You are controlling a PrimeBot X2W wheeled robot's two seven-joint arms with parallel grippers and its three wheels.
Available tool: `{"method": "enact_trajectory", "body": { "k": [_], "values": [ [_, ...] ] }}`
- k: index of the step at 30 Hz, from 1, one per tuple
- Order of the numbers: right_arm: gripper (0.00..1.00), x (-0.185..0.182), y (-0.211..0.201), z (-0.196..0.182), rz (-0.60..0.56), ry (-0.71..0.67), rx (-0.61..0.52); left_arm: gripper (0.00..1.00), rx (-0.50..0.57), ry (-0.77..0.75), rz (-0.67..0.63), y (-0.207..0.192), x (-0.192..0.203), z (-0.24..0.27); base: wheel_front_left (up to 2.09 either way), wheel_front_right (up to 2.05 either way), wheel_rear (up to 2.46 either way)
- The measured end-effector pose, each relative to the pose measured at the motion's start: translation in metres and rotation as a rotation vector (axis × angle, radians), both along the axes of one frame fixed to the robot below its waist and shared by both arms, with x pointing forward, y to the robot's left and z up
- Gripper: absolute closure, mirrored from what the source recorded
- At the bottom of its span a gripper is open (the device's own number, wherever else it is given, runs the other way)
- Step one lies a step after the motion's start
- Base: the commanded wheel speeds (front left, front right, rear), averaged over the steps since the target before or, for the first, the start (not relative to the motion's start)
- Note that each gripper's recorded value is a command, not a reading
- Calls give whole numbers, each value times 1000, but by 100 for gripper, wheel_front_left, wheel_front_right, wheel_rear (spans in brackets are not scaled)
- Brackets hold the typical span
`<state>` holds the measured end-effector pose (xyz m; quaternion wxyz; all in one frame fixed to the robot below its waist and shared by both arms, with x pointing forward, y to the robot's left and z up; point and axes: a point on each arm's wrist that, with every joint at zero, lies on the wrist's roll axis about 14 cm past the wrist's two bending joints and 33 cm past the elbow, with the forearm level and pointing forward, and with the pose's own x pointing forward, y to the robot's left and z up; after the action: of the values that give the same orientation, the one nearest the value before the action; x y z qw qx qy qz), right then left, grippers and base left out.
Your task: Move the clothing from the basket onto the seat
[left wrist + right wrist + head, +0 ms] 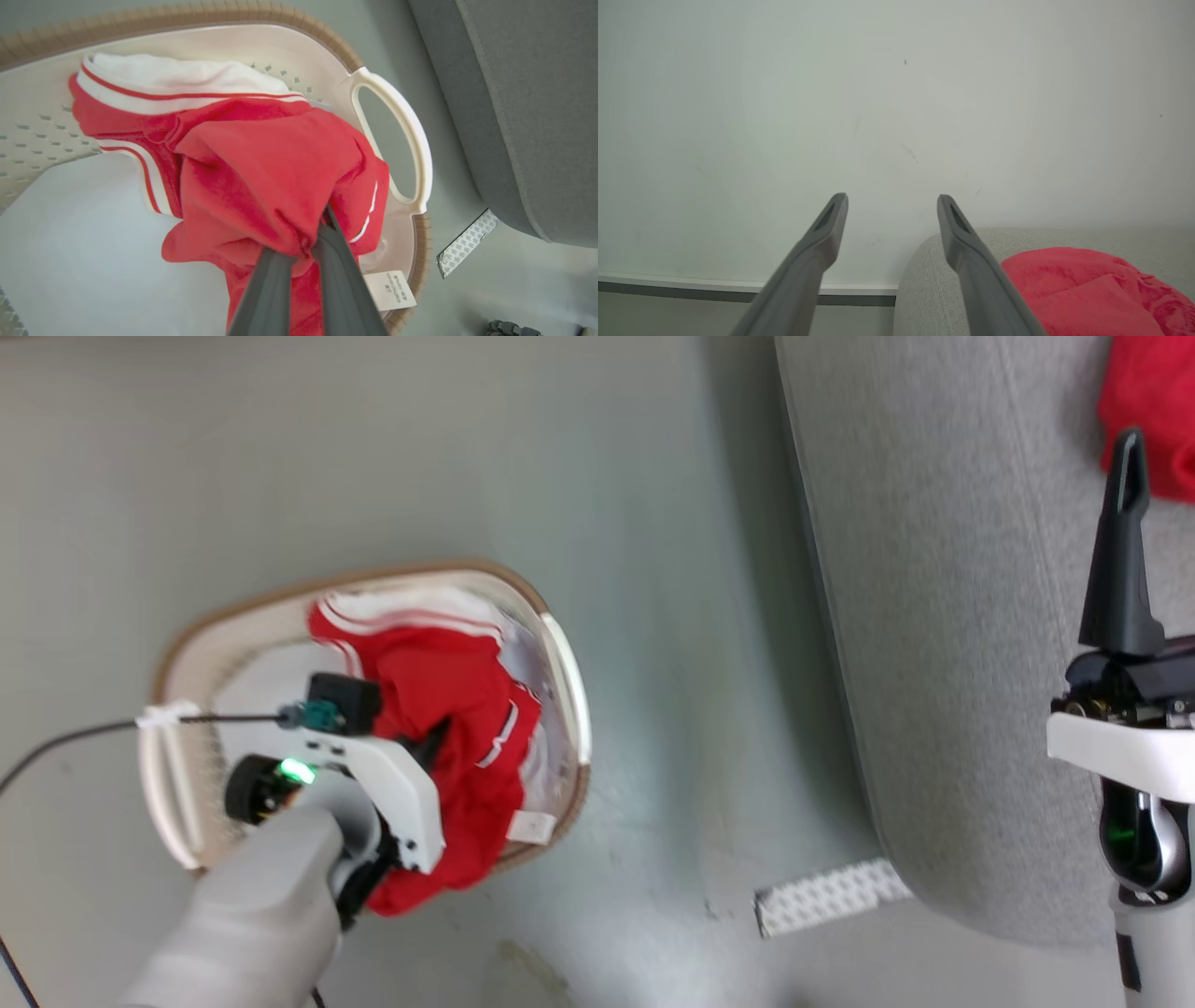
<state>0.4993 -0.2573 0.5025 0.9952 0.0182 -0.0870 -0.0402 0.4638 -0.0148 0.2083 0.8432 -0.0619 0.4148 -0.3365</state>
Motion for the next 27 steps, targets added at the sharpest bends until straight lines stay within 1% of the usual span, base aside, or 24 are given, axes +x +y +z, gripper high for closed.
{"method": "enact_trajectory", "body": {
  "k": [6,15,18,27],
  "values": [
    [0,-13,4,26,25,-44,-1,100,-35,-111,40,9,2,51,0,0,0],
    [0,-33,20,62,82,-110,23,100,-89,-266,99,22,-2,126,0,0,0],
    [0,-38,25,72,103,-128,27,100,-114,-334,119,27,3,156,0,0,0],
    [0,-58,44,86,161,-148,50,100,-175,-573,140,39,0,241,0,0,0]
  ]
}}
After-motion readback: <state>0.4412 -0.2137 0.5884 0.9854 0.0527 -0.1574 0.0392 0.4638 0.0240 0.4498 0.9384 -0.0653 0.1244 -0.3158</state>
